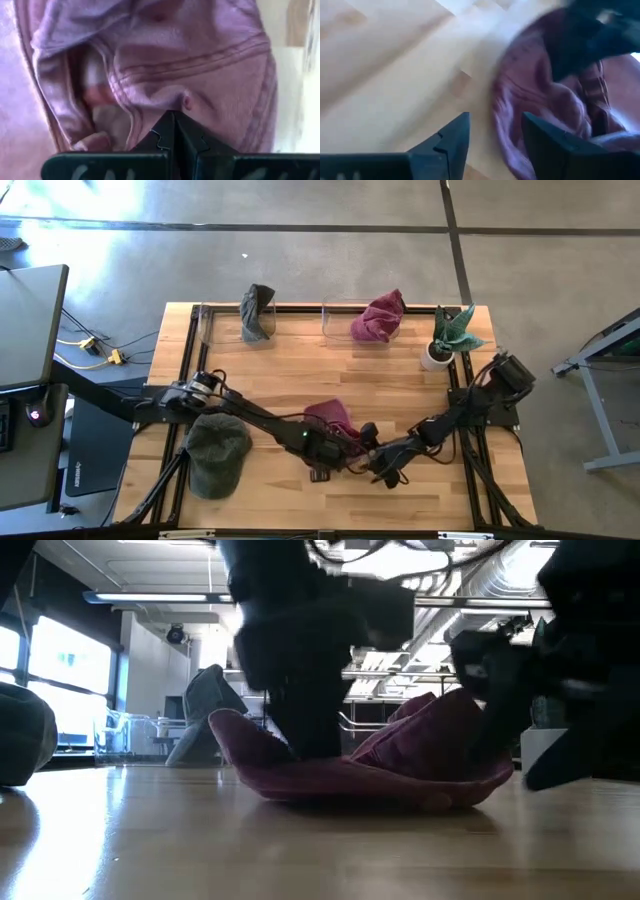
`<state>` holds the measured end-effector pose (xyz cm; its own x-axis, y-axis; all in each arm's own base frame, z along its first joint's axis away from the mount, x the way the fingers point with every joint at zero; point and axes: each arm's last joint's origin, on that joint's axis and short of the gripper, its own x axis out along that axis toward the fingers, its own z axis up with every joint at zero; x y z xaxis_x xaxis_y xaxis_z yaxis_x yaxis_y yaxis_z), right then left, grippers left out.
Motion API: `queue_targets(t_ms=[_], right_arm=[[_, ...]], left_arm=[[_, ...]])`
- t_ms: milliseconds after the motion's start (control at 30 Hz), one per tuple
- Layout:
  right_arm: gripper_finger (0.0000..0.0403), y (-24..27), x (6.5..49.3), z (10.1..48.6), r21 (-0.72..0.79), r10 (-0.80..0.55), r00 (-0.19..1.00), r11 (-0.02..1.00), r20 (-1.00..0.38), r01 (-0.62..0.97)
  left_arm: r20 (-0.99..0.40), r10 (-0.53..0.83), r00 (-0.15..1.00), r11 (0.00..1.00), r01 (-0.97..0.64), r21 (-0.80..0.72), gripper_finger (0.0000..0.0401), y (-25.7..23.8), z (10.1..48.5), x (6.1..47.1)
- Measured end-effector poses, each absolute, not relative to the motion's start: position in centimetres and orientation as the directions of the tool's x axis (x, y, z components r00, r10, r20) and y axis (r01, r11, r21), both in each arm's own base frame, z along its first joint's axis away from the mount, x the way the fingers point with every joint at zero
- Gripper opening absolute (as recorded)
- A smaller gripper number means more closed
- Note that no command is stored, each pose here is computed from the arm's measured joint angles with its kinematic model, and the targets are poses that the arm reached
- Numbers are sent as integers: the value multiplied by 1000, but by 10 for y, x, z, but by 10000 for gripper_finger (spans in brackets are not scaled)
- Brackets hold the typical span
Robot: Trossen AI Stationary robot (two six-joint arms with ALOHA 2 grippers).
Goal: Pick & Place hat
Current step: Put the red cap into the left transparent bin
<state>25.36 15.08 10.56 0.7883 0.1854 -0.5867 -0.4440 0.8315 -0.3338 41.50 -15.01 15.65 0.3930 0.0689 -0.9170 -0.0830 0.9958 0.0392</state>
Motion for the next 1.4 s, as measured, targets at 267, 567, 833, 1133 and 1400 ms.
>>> queue_targets(t_ms=[267, 567, 833, 1133, 1400], right_arm=[[84, 128, 255, 97, -413, -1, 728, 824, -686, -388], [12, 124, 235, 122, -379, -1, 668, 824, -744, -421], [4, 127, 221, 134, -334, 34, 636, 829, -771, -449], [24, 124, 217, 134, -306, -25, 620, 884, -784, -352], [131, 134, 230, 144, -220, 115, 728, 911, -676, -348]], left_arm=[[-898, 75, 434, 996, -78, 46, 1, -145, 154, 418], [-916, 49, 398, 996, -83, 17, 0, -149, 163, 410], [-815, 160, 557, 987, -83, 137, 0, -151, 181, 421], [-787, 166, 594, 986, -89, 141, 0, -152, 187, 425], [-793, 202, 575, 979, -116, 165, 0, -149, 179, 421]])
